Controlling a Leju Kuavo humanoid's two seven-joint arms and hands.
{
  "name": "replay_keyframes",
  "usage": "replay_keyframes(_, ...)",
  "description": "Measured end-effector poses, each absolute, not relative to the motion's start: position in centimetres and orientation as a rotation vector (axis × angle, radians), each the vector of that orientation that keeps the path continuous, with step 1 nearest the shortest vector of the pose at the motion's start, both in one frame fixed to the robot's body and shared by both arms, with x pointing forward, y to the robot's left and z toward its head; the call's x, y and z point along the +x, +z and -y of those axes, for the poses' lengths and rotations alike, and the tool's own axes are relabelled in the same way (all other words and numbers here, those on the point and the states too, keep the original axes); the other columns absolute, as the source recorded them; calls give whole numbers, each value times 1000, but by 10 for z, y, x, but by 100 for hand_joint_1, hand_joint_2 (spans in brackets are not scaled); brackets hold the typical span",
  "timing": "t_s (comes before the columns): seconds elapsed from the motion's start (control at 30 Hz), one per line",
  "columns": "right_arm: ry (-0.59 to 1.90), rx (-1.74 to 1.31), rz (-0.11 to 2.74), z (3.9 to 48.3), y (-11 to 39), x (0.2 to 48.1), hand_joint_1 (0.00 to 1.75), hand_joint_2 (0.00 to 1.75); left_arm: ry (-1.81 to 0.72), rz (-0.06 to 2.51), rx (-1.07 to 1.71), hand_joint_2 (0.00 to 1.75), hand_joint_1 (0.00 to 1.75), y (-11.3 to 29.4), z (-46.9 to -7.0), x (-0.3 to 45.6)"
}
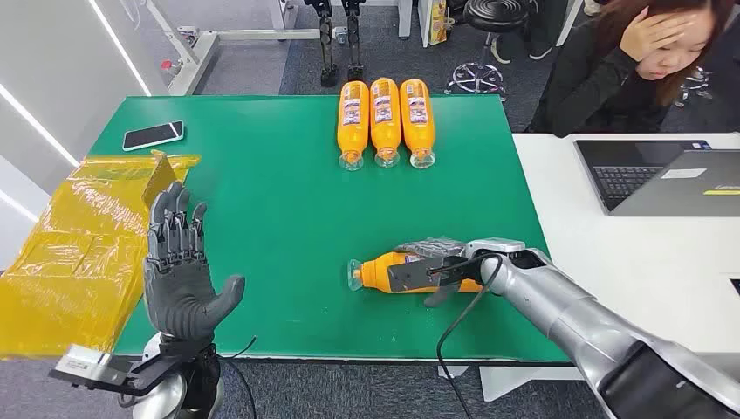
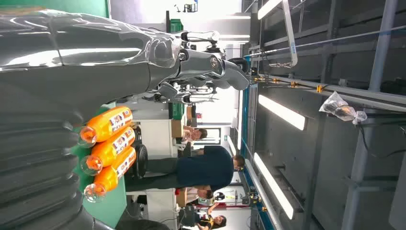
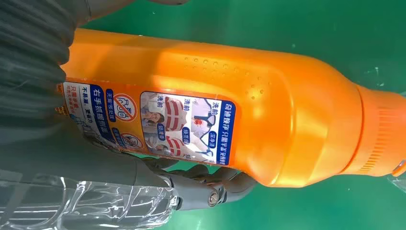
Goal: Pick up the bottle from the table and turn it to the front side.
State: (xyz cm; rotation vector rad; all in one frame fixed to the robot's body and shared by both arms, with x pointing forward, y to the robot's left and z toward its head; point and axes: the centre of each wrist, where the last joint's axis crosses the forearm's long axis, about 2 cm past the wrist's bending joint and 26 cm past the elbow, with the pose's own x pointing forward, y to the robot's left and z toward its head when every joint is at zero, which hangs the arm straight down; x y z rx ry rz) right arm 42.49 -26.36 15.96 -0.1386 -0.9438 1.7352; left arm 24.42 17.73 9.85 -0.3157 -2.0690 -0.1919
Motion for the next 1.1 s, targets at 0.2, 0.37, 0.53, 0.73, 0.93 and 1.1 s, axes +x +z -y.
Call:
replay_keyframes(0.2,1740,-138,931,265,159,425,0,175,-192,2067,-316,175,0,98,-177,244)
replay_keyframes(0.37,1764,-125,885,265,160,426,0,175,-187,2063,-319,175,0,97,-177,245)
replay_keyframes(0.53,1776,-144,865,270,156,425,94,175,-185,2057,-322,175,0,96,-177,245)
replay_keyframes(0.73,1782,-227,900,279,144,419,175,175,-182,2040,-319,175,0,92,-178,240)
replay_keyframes(0.93,1800,-271,898,281,139,415,175,175,-181,2026,-307,175,0,89,-180,234)
replay_keyframes(1.1,1806,-277,906,277,140,414,175,175,-181,2035,-297,175,0,92,-182,234)
